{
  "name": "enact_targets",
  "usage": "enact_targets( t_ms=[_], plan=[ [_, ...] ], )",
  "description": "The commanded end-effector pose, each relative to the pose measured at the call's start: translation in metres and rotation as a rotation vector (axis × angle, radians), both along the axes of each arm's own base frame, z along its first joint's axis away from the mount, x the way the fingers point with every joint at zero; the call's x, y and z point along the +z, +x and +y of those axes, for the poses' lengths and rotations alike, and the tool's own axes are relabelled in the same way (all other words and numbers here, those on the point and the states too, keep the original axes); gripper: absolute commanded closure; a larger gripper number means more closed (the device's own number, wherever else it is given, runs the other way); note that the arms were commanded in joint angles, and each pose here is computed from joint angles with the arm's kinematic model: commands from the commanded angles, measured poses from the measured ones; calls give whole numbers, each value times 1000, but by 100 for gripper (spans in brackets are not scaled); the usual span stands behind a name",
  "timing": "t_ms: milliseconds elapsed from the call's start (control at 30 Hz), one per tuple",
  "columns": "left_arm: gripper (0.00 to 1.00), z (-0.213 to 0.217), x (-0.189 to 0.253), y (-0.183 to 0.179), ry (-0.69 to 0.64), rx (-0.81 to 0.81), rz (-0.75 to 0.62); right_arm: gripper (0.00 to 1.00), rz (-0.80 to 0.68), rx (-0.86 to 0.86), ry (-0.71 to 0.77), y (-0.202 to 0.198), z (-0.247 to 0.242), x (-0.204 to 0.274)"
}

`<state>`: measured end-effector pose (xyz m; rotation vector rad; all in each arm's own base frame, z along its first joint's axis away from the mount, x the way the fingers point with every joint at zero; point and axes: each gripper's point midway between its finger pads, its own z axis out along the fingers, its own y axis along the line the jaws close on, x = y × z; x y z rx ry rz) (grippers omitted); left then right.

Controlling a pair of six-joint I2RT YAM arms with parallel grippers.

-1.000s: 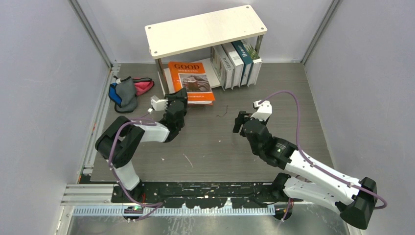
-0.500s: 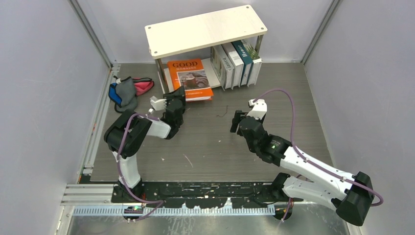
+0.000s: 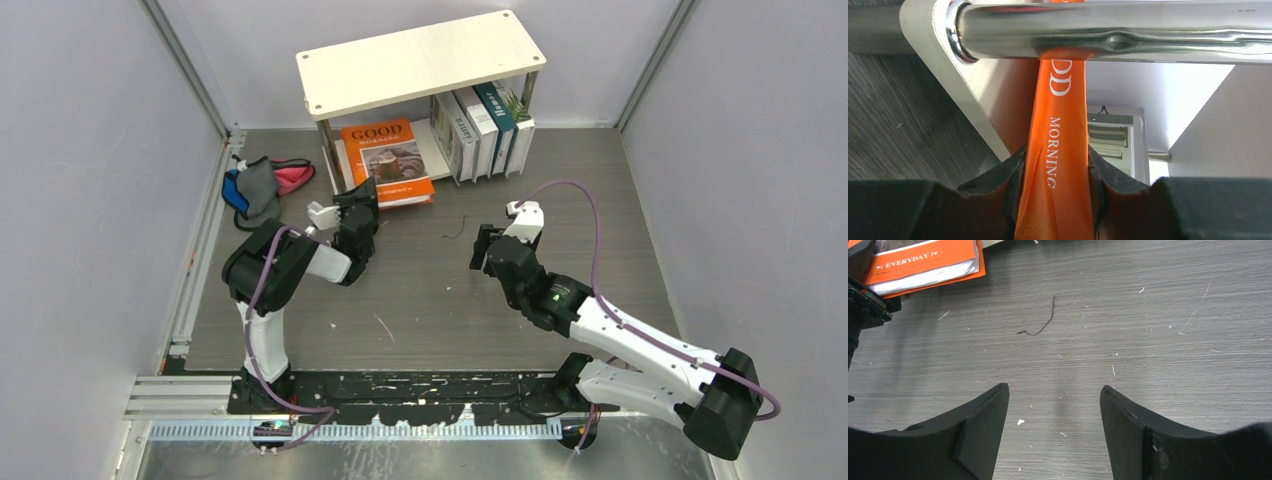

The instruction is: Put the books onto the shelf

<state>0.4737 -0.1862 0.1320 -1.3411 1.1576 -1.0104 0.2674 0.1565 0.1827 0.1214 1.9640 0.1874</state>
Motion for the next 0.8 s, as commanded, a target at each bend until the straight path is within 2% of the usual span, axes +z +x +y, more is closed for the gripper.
enact_targets(
  t_ms=[0, 167, 200, 267, 433, 767],
  plan=[
    [60, 5, 26, 7, -70, 34, -99, 28, -50, -4, 41, 6, 3, 25],
    [49, 4, 27, 8, -65, 31, -104, 28, -48, -4, 37, 5, 1, 26],
    [37, 3, 28, 7, -63, 28, -105, 28, -48, -2, 38, 5, 2, 26],
    [21, 3, 28, 7, -59, 23, -106, 28, -48, -1, 40, 5, 2, 27],
    [10, 3, 28, 4, -49, 16, -102, 28, -51, 4, 44, 6, 4, 29],
    [8, 6, 24, -7, -22, -3, -85, 28, -58, 15, 50, 5, 4, 33]
  ],
)
